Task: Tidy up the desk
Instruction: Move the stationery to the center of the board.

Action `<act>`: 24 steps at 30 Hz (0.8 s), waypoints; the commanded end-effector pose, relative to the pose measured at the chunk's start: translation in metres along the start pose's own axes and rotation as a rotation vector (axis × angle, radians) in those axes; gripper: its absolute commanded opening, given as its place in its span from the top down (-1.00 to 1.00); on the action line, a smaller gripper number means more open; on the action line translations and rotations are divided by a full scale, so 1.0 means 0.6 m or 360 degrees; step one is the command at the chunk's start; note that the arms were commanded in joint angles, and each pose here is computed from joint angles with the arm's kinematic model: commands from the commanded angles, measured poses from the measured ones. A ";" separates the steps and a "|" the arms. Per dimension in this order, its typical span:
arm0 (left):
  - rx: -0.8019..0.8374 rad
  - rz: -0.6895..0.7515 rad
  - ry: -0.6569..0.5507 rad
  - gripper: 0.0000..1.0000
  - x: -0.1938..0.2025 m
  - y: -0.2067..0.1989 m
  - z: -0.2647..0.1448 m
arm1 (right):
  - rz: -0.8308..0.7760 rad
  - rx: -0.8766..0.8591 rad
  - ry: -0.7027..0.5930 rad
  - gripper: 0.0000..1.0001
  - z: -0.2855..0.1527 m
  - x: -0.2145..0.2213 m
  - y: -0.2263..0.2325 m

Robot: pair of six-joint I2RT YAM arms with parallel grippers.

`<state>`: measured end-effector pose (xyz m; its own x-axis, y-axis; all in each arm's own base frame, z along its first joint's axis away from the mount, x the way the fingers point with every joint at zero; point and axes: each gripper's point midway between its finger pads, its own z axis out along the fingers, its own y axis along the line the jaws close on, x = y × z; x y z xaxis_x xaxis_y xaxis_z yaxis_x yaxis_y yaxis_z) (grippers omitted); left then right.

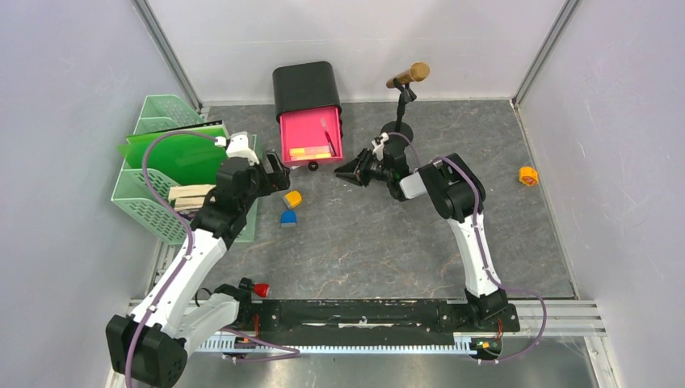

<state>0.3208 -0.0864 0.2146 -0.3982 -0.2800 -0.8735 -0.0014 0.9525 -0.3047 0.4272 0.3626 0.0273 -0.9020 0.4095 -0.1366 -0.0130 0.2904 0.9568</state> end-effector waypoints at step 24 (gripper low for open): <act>-0.0140 0.0169 -0.0034 -0.99 -0.002 0.046 -0.054 | 0.0163 0.0124 -0.0491 0.60 0.147 -0.146 -0.037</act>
<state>0.2961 -0.0634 0.2200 -0.3893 -0.2022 -0.8986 -0.0318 0.9780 -0.2063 0.5249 0.3902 0.0323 -0.8309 0.5536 -0.0553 0.0738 0.2081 0.9753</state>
